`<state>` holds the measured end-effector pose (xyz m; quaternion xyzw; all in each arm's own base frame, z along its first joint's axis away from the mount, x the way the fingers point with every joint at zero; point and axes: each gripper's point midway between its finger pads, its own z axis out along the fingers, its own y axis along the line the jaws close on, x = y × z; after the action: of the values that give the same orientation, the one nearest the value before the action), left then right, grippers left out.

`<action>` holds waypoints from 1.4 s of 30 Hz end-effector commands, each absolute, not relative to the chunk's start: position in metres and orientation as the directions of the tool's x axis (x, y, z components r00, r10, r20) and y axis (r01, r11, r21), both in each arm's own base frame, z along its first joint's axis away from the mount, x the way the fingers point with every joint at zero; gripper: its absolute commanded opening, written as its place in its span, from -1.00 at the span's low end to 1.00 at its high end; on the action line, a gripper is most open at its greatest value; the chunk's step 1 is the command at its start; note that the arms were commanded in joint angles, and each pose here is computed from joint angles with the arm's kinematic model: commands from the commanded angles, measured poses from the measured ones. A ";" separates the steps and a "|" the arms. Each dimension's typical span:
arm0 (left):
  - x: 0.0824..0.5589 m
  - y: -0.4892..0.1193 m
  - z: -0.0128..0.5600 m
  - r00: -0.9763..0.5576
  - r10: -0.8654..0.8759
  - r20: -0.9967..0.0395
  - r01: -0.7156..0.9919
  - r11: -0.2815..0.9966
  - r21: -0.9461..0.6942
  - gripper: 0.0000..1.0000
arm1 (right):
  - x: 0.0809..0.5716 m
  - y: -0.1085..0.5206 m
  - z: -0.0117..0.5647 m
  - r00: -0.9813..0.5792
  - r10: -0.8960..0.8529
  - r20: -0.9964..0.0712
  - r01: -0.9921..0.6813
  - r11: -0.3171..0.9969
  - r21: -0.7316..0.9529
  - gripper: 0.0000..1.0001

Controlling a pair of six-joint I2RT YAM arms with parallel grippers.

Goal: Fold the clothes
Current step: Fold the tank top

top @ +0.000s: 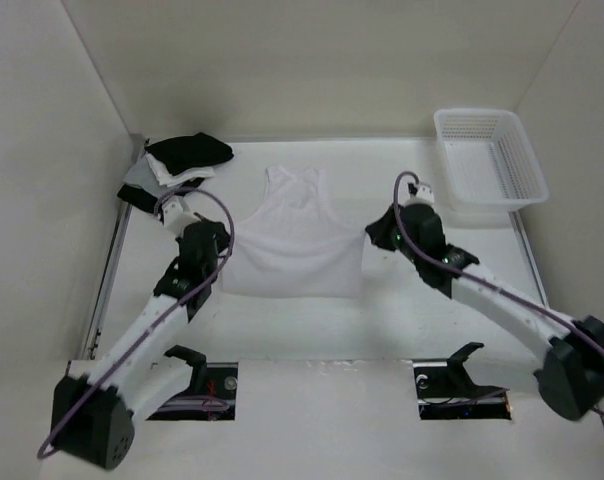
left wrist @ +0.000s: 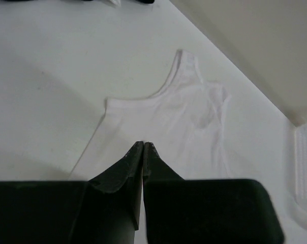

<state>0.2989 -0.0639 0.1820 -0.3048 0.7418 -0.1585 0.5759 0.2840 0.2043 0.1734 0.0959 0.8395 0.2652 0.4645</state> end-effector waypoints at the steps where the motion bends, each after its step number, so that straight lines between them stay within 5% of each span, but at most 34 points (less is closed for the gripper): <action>1: 0.379 -0.060 0.258 0.068 -0.668 -0.741 -0.146 0.728 -0.670 -1.00 | 0.367 0.224 0.251 -0.408 0.463 -0.787 -0.279 0.757 0.590 -1.00; 11: 0.556 -0.058 0.223 -0.041 -0.658 -0.752 -0.220 0.740 -0.636 -0.80 | 0.559 0.206 0.211 -0.489 0.516 -0.703 -0.119 0.759 0.641 -0.97; 15: 0.574 -0.058 0.180 -0.132 -0.657 -0.742 -0.261 0.746 -0.613 -0.34 | 0.588 0.209 0.188 -0.523 0.515 -0.679 -0.085 0.762 0.643 -0.23; 20: 0.504 -0.051 0.164 -0.115 -0.667 -0.736 -0.302 0.730 -0.613 -0.39 | 0.552 0.196 0.169 -0.530 0.510 -0.678 -0.039 0.783 0.620 -0.04; 22: 0.464 -0.054 0.147 -0.113 -0.681 -0.723 -0.323 0.714 -0.622 -0.39 | 0.517 0.200 0.160 -0.529 0.505 -0.681 -0.048 0.784 0.619 -0.27; 25: 0.411 -0.061 0.115 -0.162 -0.702 -0.693 -0.342 0.699 -0.628 -0.38 | 0.462 0.206 0.140 -0.547 0.505 -0.668 -0.054 0.775 0.630 -0.91; 27: 0.385 -0.064 0.097 -0.216 -0.709 -0.671 -0.340 0.699 -0.629 -0.32 | 0.430 0.208 0.124 -0.569 0.499 -0.654 -0.051 0.772 0.633 -0.99; 33: 0.352 -0.070 0.071 -0.288 -0.756 -0.588 -0.356 0.654 -0.667 -0.16 | 0.385 0.200 0.106 -0.564 0.551 -0.615 -0.010 0.740 0.673 -0.72; 37: 0.352 -0.068 0.055 -0.309 -0.773 -0.554 -0.396 0.634 -0.664 -0.18 | 0.374 0.195 0.088 -0.583 0.550 -0.599 0.023 0.747 0.664 -0.38; 42: 0.359 -0.057 0.038 -0.296 -0.791 -0.535 -0.461 0.609 -0.645 -0.27 | 0.369 0.200 0.070 -0.613 0.567 -0.551 0.053 0.725 0.687 -0.20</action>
<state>0.3446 -0.0595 0.0307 -0.3841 0.7986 -0.1740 0.4295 0.3591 0.1929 0.0587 0.1764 0.8604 0.2944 0.3768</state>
